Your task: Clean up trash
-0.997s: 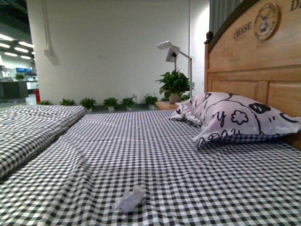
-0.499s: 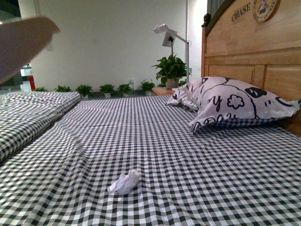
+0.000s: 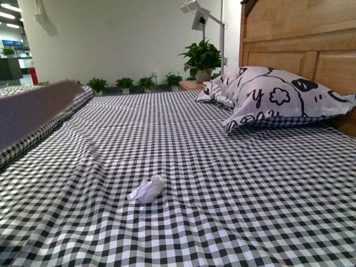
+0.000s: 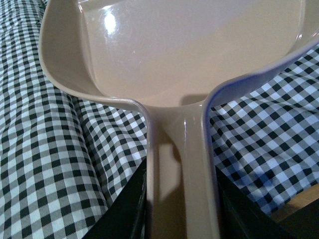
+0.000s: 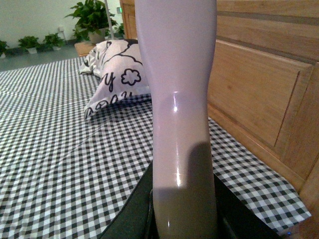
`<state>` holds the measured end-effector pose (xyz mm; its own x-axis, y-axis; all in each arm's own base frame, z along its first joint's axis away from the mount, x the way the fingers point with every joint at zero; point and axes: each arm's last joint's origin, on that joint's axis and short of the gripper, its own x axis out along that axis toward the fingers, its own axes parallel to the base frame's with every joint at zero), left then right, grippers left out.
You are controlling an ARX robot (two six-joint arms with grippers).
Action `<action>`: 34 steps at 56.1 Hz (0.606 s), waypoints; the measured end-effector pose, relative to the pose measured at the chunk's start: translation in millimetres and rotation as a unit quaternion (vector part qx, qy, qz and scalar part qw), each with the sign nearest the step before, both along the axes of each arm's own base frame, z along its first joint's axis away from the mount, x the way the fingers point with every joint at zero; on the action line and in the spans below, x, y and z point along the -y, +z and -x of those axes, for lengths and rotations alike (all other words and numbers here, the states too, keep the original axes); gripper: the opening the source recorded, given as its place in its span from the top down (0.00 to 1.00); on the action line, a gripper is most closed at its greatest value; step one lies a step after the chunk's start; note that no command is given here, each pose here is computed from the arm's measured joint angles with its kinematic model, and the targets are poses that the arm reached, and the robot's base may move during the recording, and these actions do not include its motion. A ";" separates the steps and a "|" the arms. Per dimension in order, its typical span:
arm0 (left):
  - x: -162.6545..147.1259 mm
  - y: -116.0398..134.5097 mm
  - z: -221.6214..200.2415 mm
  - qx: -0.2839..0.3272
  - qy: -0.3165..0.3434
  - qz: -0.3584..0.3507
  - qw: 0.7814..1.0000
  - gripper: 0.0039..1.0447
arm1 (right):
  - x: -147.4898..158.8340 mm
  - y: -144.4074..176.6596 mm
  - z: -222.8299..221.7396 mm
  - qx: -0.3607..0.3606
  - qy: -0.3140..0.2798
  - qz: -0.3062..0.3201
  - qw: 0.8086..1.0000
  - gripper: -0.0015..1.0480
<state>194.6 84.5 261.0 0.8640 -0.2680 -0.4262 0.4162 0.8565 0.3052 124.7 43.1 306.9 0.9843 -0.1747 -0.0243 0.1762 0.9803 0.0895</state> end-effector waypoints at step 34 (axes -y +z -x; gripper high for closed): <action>32.0 -75.3 -38.2 -0.136 -0.126 -0.021 0.982 0.74 | 0.0 0.0 0.0 0.000 0.000 0.000 1.000 0.82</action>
